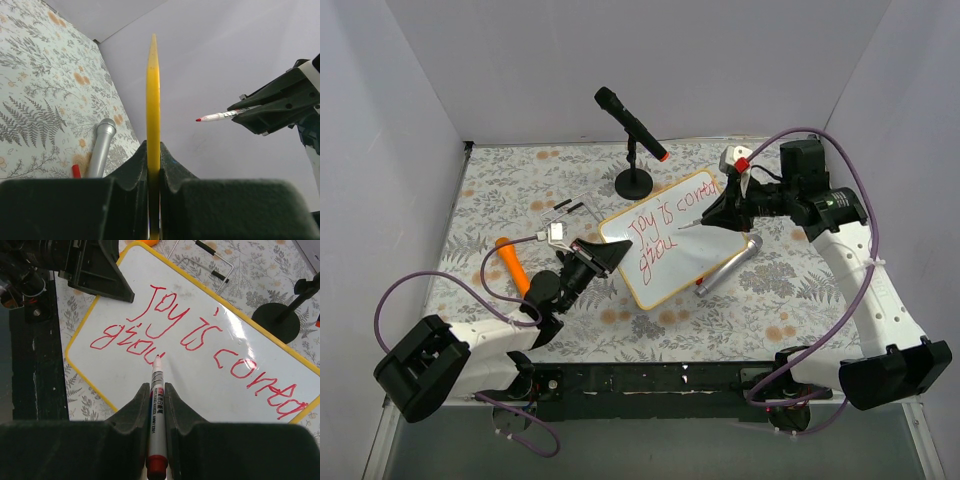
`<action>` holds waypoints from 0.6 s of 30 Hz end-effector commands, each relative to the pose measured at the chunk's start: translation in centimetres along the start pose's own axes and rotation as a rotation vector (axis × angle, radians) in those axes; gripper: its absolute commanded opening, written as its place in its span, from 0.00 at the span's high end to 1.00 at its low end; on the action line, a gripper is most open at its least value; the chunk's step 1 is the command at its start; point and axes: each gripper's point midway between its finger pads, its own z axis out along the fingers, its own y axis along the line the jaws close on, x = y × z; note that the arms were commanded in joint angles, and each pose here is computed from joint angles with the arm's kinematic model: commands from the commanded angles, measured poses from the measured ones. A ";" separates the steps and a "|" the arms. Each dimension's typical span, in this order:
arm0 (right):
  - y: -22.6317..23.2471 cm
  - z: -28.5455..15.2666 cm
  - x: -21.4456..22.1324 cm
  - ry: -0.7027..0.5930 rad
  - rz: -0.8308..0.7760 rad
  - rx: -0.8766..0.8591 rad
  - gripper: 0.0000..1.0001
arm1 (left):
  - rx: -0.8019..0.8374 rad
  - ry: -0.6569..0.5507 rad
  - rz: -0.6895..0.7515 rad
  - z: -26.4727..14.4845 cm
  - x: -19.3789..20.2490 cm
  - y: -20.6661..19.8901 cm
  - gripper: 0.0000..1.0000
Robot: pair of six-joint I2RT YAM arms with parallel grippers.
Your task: Write a sentence on the whiteboard
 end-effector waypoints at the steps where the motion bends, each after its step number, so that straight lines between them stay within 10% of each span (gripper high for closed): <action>1: 0.8 -0.7 -0.7 -0.044 -0.027 -0.013 0.99 | 0.169 -0.087 -0.042 -0.7 -2.6 -4.8 1.00; 18: 0.3 -1.3 -0.6 -0.077 -0.036 -0.011 0.99 | 0.210 -0.074 -0.048 -1.0 -2.5 -5.8 1.00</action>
